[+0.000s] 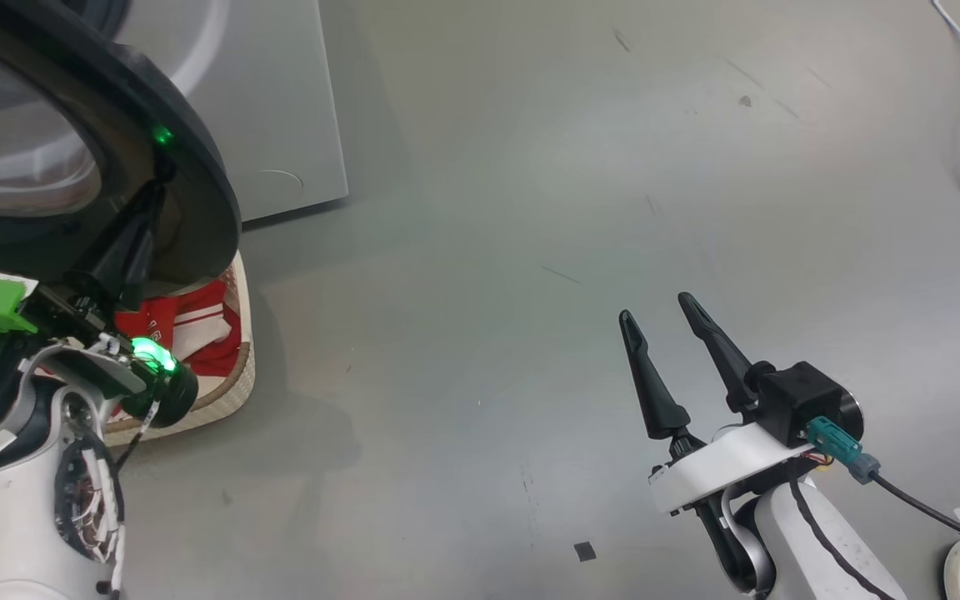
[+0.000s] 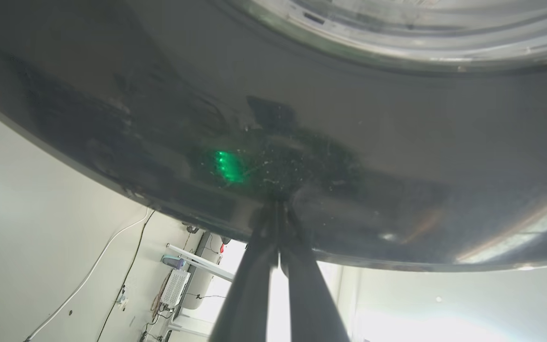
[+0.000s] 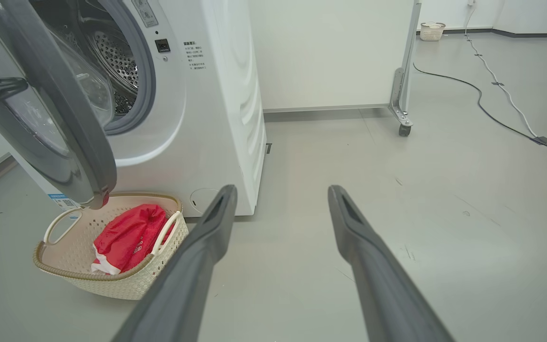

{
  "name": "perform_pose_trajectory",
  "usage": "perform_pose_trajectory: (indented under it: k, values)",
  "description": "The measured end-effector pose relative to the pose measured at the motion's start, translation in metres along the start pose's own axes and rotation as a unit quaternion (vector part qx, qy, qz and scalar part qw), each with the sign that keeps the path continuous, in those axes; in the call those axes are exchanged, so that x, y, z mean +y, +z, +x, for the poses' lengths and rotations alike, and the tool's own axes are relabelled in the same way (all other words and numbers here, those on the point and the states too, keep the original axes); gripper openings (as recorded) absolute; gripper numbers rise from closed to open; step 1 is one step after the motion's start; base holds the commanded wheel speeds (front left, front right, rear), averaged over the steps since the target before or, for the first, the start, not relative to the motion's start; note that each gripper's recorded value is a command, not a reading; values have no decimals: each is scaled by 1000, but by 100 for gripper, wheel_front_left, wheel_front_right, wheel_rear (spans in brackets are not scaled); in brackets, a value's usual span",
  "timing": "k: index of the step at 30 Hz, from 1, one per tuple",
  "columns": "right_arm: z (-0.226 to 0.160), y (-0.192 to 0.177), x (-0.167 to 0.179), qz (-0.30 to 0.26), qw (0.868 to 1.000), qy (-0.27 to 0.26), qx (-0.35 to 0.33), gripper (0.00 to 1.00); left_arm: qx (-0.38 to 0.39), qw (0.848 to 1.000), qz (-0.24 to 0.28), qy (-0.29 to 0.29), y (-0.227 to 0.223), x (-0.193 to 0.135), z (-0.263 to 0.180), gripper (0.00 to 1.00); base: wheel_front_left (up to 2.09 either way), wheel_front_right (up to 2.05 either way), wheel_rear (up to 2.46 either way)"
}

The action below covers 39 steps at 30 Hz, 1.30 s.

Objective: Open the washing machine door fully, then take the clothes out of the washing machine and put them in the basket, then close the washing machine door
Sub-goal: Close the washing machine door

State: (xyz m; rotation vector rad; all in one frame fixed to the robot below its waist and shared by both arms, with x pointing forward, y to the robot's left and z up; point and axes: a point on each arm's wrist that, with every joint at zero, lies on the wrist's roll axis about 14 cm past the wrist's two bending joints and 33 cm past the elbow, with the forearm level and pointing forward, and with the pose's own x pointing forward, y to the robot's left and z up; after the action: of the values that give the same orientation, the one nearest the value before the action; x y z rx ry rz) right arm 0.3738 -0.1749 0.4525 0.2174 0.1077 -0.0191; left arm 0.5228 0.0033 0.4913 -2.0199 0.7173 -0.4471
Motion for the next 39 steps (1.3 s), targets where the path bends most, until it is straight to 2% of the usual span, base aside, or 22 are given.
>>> perform_pose_trajectory:
  k: [5, 13, 17, 20, 21, 22, 23, 24, 29, 33, 36, 39]
  values:
    - [5, 5, 2, -1, 1000, 3, -9, 100, 12, 999, 42, 28, -11, 10, -8, 0, 0, 0, 0]
    - [13, 12, 13, -7, 999, 28, -21, 100, 12, 989, 126, 72, -19, 37, -46, 0, 0, 0, 0]
    - [17, 15, 25, -7, 998, 49, -26, 100, 1, 970, 220, 99, -10, 40, -70, 0, 0, 0, 0]
    - [21, 17, 32, -10, 997, 64, -29, 100, -7, 946, 303, 119, 1, 39, -91, 0, 0, 0, 0]
    - [21, 17, 32, -10, 997, 64, -29, 100, -7, 946, 303, 119, 1, 39, -91, 0, 0, 0, 0]
    - [23, 19, 38, -13, 997, 74, -31, 100, -8, 925, 357, 131, 4, 39, -103, 0, 0, 0, 0]
    - [23, 19, 40, -13, 996, 79, -33, 100, -11, 913, 382, 138, 7, 39, -110, 0, 0, 0, 0]
    - [23, 19, 40, -13, 996, 79, -33, 100, -11, 913, 382, 138, 7, 39, -110, 0, 0, 0, 0]
    - [25, 16, 55, -13, 994, 101, -30, 100, -78, 858, 479, 168, 36, 26, -146, 0, 0, 0, 0]
    - [27, 19, 66, -12, 992, 118, -34, 100, -140, 793, 569, 169, 57, -3, -173, 0, 0, 0, 0]
    - [26, 16, 74, -10, 991, 129, -31, 100, -175, 754, 612, 159, 60, -21, -189, 0, 0, 0, 0]
    - [26, 16, 83, -9, 989, 142, -31, 100, -208, 730, 634, 148, 61, -30, -204, 0, 0, 0, 0]
